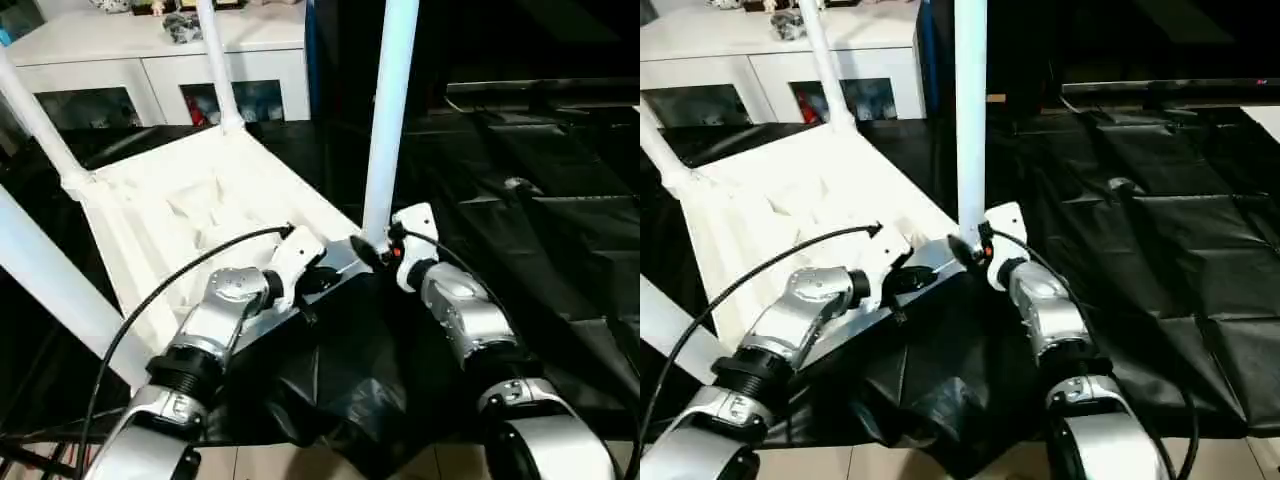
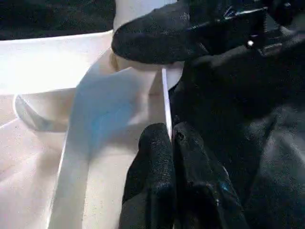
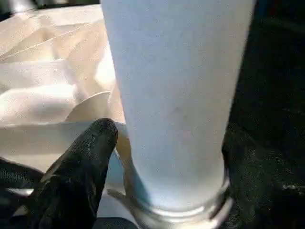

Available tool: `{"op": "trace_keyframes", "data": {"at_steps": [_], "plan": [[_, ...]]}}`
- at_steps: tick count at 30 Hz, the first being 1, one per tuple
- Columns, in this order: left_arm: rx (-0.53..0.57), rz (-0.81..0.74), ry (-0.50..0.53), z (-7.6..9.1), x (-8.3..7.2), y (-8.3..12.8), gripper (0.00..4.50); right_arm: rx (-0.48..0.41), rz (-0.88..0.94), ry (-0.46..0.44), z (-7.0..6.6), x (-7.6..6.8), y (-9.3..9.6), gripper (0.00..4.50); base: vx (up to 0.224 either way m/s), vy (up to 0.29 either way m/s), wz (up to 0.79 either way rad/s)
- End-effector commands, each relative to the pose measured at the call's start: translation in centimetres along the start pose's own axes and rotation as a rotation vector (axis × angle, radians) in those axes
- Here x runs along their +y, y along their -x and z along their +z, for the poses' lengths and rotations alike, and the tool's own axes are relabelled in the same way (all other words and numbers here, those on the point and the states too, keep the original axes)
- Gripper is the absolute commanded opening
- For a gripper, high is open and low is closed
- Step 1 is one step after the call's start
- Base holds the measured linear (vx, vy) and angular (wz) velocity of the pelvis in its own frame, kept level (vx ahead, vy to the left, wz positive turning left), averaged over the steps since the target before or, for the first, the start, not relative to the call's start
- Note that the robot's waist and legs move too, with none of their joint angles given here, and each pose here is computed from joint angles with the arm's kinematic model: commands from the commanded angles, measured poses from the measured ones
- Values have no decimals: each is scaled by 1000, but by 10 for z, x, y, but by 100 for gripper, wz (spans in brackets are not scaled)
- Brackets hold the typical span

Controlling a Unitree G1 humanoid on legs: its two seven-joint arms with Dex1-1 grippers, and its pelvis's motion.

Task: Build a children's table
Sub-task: Rotate leg to tighten

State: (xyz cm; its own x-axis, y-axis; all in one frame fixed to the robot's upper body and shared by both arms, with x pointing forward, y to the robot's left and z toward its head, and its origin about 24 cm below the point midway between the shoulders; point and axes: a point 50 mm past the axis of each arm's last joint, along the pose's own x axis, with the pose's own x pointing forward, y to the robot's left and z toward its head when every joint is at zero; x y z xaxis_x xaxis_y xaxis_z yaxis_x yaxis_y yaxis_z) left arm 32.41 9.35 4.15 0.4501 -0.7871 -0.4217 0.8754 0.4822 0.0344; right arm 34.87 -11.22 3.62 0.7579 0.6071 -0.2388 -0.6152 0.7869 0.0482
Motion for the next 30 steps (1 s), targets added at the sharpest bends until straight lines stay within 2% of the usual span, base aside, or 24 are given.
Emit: {"op": "trace_keyframes", "data": {"at_steps": [1,3,6,7,9,12,13,17,21,30], "plan": [[-64,-192,-103,23,-24,-16,0,59,180,23,-7,31,-14,360,0,0,0],[-61,-210,-105,22,-24,-13,0,58,183,38,-6,27,-13,360,0,0,0],[-38,-273,-115,17,-20,1,0,36,363,72,-1,23,0,360,0,0,0],[-38,-273,-115,17,-20,1,0,36,363,72,-1,23,0,360,0,0,0],[-17,-272,-122,13,-12,10,0,62,550,94,-4,27,13,360,0,0,0],[-7,-242,-127,11,-5,15,0,99,651,94,-9,31,21,360,0,0,0],[-3,-209,-130,12,1,17,0,122,712,76,-11,34,26,345,0,0,0],[1,-171,-132,12,7,19,0,140,776,56,-14,39,30,321,0,0,0],[3,-135,-126,12,14,22,0,175,887,33,-17,50,36,290,0,0,0],[6,-156,-123,10,12,22,0,182,905,14,-15,55,37,248,0,0,0]]}}
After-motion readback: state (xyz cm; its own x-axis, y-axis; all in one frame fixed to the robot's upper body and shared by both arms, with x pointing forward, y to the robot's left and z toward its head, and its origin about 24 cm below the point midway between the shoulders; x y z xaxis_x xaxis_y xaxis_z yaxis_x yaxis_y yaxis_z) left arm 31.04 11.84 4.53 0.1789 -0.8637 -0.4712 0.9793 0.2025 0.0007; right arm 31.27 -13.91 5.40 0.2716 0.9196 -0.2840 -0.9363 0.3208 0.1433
